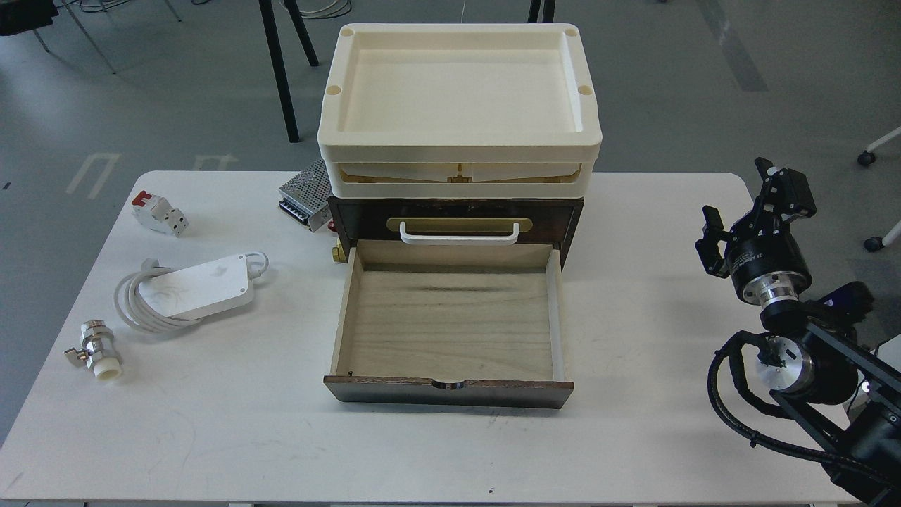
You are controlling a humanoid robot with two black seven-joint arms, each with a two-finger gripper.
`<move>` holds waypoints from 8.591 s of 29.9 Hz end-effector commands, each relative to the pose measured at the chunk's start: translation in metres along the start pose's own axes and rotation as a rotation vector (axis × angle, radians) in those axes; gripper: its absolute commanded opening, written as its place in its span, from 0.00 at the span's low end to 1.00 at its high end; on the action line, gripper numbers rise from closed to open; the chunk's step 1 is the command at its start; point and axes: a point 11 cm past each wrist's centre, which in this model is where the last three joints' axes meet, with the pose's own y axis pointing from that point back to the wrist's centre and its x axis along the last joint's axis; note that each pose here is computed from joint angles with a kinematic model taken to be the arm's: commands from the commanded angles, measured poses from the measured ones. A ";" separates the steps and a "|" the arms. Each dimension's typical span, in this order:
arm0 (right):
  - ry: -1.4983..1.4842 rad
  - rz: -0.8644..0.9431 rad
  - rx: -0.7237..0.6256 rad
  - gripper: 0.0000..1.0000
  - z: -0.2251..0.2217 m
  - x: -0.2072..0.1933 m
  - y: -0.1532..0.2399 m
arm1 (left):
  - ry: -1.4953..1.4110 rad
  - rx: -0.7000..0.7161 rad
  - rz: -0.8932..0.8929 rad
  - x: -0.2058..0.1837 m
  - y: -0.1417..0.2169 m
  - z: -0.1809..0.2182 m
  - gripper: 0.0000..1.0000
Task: Put charging cable into cabinet
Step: 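Move the left gripper forward toward the white charger on the table, then lower the left gripper onto the white charger brick and close it, then lift the white charger with the left gripper up and away, then carry the charger with the left gripper over the open drawer, then lower the charger into the drawer and open the left gripper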
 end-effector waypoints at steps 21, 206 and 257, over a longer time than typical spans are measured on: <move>-0.002 -0.002 0.000 0.99 0.000 -0.001 0.000 | -0.502 -0.134 -0.465 -0.204 0.010 -0.009 0.99; 0.004 0.003 -0.001 0.99 0.001 0.001 0.000 | -0.069 -1.066 -0.617 -0.166 0.041 0.381 0.04; 0.004 0.003 -0.001 0.99 0.001 0.001 0.000 | 0.204 -0.813 -0.589 -0.288 -0.025 0.341 0.10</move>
